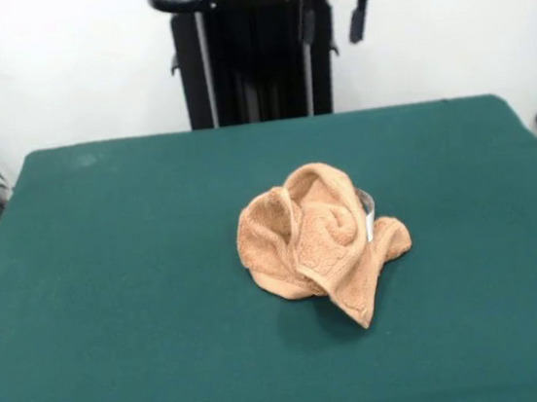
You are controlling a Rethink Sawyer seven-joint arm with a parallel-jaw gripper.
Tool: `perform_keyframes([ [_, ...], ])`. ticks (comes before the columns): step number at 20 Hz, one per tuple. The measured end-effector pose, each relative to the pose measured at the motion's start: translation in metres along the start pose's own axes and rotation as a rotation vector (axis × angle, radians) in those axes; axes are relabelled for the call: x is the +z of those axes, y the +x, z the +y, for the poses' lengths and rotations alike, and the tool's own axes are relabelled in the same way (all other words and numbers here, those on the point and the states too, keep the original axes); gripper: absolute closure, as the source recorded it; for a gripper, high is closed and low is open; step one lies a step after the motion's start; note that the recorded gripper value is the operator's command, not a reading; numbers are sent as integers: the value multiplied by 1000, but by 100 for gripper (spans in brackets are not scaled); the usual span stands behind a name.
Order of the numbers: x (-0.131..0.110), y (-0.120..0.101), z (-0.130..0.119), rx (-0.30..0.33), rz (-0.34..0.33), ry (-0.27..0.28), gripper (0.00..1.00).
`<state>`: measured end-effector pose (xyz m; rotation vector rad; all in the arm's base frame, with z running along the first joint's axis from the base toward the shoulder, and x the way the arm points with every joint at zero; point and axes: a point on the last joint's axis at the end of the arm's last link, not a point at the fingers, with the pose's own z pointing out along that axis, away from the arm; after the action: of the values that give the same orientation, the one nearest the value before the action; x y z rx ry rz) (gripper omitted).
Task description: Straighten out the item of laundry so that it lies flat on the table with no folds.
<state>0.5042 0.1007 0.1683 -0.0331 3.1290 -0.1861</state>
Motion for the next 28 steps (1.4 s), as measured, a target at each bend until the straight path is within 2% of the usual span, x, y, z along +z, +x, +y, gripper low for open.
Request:
perform_keyframes([
  [6, 46, -21, -12, 16, -2, 19, 0],
  [17, 116, -57, -20, 36, 1, 44, 0],
  [23, 143, -70, -24, 68, -35, 47, 0],
  [28, 154, -75, -24, 91, -57, 46, 0],
])
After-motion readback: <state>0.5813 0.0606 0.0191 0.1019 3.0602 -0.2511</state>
